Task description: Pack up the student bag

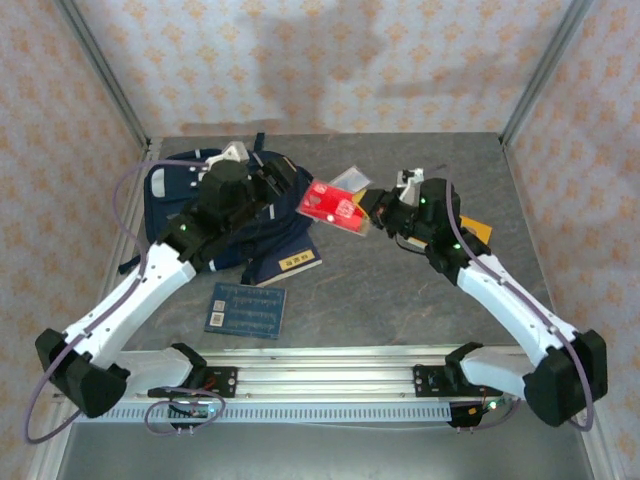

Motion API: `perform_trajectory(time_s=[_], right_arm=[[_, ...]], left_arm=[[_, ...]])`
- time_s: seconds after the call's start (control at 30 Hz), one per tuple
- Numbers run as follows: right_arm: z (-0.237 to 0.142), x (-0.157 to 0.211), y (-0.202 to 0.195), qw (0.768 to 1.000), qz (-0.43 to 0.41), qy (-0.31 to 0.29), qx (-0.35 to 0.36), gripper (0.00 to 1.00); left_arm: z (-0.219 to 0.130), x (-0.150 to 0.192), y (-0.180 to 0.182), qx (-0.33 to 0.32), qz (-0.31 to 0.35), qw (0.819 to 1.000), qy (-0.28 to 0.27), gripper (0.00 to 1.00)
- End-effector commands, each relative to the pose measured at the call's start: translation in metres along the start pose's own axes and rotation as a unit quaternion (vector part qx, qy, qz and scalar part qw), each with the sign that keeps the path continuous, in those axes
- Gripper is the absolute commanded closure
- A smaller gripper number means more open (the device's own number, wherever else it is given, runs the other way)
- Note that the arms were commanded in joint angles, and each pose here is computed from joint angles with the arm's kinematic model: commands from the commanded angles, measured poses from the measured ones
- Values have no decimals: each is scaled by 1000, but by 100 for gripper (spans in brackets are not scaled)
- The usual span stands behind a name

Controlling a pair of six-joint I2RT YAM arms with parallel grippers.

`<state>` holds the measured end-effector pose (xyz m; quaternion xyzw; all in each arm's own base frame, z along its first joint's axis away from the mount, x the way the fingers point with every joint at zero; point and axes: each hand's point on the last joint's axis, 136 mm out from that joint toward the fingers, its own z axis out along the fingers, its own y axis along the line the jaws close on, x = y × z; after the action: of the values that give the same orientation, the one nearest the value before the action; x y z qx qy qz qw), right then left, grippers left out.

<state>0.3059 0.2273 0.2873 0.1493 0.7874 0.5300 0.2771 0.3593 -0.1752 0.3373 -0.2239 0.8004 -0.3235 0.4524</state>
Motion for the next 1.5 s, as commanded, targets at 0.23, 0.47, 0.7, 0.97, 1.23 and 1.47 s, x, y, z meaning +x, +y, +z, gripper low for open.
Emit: perform_trajectory(time_s=[0.23,0.47,0.7,0.97,1.23,1.47], right_arm=[[-44,17,-90,971,-74,8,225,100],[-61,21,-102,960,-94,13,261,100],[-68,26,-112,956,-98,12,275,100],[-67,27,-119,954,-103,14,282,100],[-77,18,-111,948,-132,-4,290,100],[-80,5,-93,948,-153,-28,276,100]], left_arm=[[84,-3,114,-274,124,947,116,31],[154,-12,139,-341,165,915,139,31],[194,-7,184,-402,133,893,154,34],[213,12,203,-404,119,888,184,59],[202,3,187,-379,144,893,194,100],[161,-44,125,-332,158,920,139,100]])
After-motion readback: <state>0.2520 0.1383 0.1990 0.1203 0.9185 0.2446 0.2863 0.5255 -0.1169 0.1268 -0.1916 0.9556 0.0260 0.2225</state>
